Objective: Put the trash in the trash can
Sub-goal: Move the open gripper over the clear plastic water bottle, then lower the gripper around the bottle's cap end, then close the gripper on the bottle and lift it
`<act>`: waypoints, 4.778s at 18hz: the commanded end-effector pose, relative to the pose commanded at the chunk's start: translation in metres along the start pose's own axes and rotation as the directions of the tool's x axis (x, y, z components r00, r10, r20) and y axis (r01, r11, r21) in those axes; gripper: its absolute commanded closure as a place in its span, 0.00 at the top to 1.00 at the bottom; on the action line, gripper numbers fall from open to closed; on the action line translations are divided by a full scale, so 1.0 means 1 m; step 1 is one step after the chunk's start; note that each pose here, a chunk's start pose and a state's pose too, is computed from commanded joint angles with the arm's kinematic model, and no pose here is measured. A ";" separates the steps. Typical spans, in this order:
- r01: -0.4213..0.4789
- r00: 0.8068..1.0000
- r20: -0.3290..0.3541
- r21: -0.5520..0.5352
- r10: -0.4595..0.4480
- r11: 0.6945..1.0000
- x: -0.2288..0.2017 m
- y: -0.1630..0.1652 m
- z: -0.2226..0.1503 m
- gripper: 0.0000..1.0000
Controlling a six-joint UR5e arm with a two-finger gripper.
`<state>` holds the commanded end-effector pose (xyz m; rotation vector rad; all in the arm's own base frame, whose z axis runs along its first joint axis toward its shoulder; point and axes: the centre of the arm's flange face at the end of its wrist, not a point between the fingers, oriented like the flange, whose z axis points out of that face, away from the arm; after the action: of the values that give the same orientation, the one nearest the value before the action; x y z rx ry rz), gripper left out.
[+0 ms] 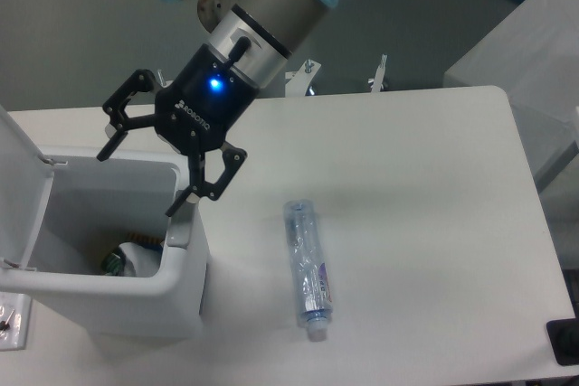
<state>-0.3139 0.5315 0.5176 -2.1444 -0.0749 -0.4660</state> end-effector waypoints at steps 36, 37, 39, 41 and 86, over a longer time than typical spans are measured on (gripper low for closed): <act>0.565 0.763 0.640 -0.588 -0.095 0.578 -0.243 0.138 0.187 1.00; 0.573 0.760 0.644 -0.600 -0.088 0.559 -0.243 0.141 0.189 1.00; 0.575 0.760 0.645 -0.607 -0.084 0.549 -0.240 0.145 0.198 1.00; 0.581 0.752 0.656 -0.612 -0.065 0.537 -0.241 0.149 0.203 1.00; 0.475 0.777 0.579 -0.284 -0.246 0.833 -0.200 0.020 0.074 0.29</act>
<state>-0.4728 0.6030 0.3922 -2.6447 -0.7916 -0.0971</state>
